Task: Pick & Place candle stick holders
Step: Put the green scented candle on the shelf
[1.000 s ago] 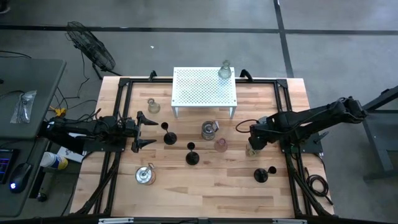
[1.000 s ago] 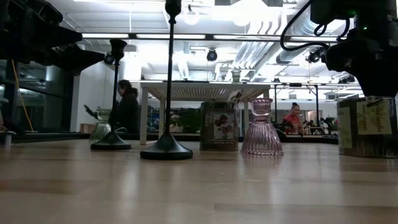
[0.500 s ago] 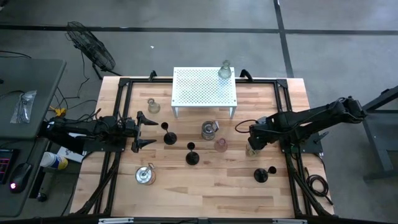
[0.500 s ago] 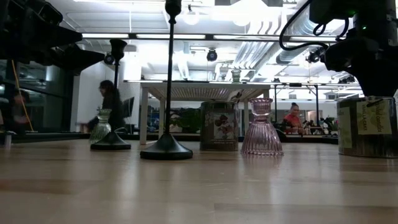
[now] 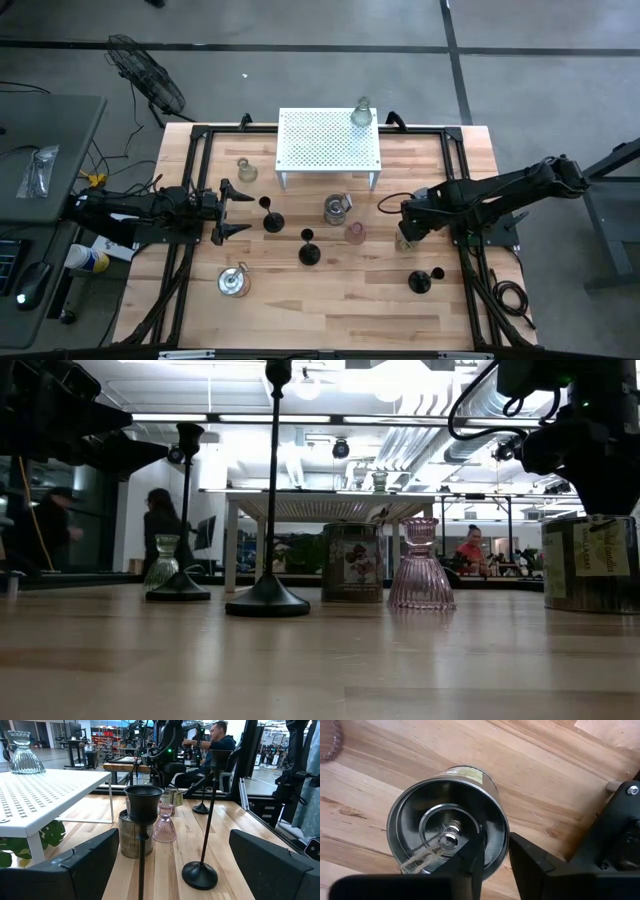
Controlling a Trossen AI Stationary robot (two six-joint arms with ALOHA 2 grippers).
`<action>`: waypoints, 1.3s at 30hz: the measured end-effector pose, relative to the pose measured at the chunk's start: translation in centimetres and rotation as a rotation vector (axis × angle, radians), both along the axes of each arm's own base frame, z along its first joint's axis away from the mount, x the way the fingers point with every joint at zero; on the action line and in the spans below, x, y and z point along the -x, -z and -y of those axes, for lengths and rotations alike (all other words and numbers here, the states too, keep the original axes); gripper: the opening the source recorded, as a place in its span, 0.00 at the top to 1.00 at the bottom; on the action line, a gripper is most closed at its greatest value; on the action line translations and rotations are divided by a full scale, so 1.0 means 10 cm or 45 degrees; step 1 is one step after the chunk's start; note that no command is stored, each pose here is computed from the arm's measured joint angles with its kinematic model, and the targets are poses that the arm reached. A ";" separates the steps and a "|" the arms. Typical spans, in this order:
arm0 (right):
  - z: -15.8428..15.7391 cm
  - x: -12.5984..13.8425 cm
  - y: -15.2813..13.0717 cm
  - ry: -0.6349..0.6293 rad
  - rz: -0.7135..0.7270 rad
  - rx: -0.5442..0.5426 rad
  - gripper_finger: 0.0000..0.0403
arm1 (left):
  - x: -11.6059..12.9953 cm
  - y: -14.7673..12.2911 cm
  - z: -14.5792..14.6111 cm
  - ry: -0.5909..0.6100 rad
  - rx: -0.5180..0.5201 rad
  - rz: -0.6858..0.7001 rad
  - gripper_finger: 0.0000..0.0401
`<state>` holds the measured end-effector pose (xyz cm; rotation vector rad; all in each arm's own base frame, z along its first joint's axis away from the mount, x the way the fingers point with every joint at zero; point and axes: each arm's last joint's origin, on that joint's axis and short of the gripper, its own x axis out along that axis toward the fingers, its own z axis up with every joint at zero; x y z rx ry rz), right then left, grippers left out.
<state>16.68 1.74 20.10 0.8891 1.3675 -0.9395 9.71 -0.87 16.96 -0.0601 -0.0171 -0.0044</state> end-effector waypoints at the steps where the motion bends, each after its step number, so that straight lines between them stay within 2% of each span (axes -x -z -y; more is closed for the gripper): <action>1: 0.00 0.00 0.00 -0.003 -0.001 0.000 0.84 | 0.00 0.00 0.00 0.000 0.000 0.000 0.07; 5: 0.00 0.00 0.00 -0.016 -0.003 0.002 0.93 | 0.00 0.00 0.00 0.000 0.000 0.000 0.07; 10: 0.00 0.00 0.00 -0.051 -0.003 0.010 0.98 | 0.00 0.00 0.00 0.000 0.000 0.000 0.07; 39: 0.01 -0.01 -0.05 -0.133 -0.021 0.041 0.99 | 0.00 0.00 0.00 0.001 0.000 0.000 0.07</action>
